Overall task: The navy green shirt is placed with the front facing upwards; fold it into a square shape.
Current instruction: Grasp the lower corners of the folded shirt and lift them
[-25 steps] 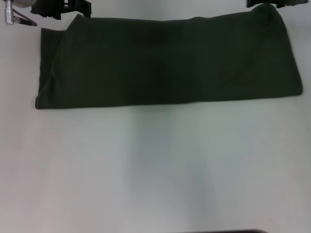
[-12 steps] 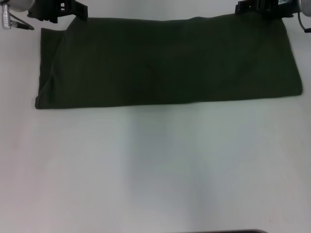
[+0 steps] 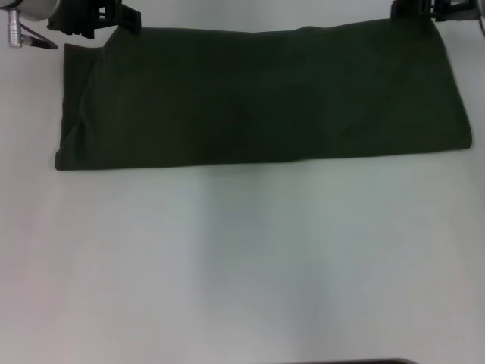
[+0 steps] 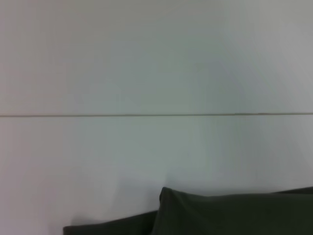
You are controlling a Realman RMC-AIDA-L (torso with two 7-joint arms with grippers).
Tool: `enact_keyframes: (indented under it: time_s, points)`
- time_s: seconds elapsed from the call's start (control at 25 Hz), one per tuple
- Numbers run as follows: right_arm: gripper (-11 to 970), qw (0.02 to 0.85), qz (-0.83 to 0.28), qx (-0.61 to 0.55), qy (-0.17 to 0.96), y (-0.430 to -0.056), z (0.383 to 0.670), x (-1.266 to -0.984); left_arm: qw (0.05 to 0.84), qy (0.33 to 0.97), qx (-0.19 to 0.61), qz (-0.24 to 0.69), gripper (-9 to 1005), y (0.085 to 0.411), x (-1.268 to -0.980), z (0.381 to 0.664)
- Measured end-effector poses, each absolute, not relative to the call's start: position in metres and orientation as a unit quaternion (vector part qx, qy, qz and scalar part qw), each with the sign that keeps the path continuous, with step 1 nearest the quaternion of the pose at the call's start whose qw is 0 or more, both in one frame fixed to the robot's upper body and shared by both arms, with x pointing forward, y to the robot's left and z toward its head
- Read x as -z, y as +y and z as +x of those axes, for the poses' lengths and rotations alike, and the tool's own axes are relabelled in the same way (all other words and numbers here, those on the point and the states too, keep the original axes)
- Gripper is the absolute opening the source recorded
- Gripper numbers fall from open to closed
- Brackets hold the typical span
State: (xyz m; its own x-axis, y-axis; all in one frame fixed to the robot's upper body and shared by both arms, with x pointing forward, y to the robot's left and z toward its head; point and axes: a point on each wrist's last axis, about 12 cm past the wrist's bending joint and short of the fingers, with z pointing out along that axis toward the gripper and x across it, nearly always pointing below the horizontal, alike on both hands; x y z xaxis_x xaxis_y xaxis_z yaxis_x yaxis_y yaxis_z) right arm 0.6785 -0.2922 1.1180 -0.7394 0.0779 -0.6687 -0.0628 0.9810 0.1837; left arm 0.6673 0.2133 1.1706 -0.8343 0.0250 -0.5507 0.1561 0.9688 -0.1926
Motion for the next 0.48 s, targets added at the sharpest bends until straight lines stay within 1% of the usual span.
enact_keyframes:
  time_s: [0.12,0.2,0.32,0.48]
  points:
    - [928,0.368,0.0,-0.077,0.927,-0.295,0.681,-1.122,0.285,0.95,0.116,0.048,782,0.213,-1.171,0.668]
    - [928,0.361,-0.007,-0.083,0.929,-0.294,0.681,-1.129,0.286,0.95,0.115,0.048,782,0.213,-1.171,0.668]
    - [928,0.329,-0.028,-0.124,0.936,-0.287,0.675,-1.148,0.284,0.951,0.113,0.049,781,0.216,-1.175,0.668]
    - [928,0.282,-0.071,-0.198,0.936,-0.275,0.658,-1.177,0.262,0.956,0.119,0.055,781,0.224,-1.183,0.665]
